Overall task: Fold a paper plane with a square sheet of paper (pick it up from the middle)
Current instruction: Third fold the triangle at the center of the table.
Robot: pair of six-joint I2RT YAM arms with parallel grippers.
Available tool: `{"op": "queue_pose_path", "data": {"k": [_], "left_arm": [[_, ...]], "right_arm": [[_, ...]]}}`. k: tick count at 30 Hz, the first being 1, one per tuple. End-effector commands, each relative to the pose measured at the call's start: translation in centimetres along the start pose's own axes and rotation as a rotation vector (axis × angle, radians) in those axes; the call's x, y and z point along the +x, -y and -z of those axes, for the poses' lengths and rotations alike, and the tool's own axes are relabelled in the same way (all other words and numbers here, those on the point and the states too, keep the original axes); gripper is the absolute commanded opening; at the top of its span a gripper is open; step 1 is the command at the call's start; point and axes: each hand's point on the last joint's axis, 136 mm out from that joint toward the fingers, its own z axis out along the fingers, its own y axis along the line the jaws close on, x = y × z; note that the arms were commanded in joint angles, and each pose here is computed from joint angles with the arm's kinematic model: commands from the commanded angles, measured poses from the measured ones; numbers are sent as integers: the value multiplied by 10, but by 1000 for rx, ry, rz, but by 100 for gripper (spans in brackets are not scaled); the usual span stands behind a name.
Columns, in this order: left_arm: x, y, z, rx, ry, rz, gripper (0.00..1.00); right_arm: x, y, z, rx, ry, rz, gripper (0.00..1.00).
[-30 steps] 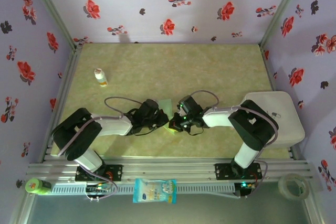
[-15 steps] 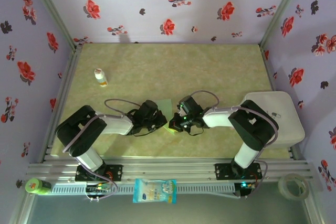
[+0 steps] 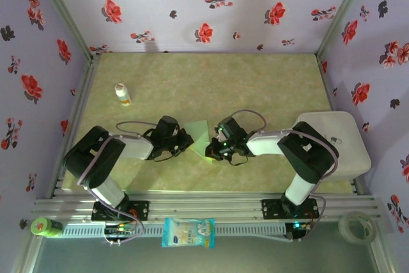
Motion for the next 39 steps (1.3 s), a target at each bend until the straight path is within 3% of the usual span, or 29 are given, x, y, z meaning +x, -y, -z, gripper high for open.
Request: {"op": "queue_pose_path", "data": {"k": [1, 12, 20, 25, 32, 39], "left_arm": [[-12, -56, 7, -194, 34, 26, 0], [-31, -38, 20, -157, 36, -35, 0], [-33, 20, 36, -11, 63, -124, 0], [-18, 46, 28, 163, 14, -124, 1], [6, 34, 4, 148, -80, -112, 1], [14, -19, -11, 3, -67, -59, 0]], "right_arm": [[23, 53, -5, 178, -74, -72, 0], [21, 50, 0, 187, -70, -53, 0], [16, 42, 2, 179, -64, -33, 0], [15, 41, 2, 181, -76, -12, 0], [10, 34, 2, 173, -68, -8, 0], [4, 13, 10, 127, -50, 40, 0]]}}
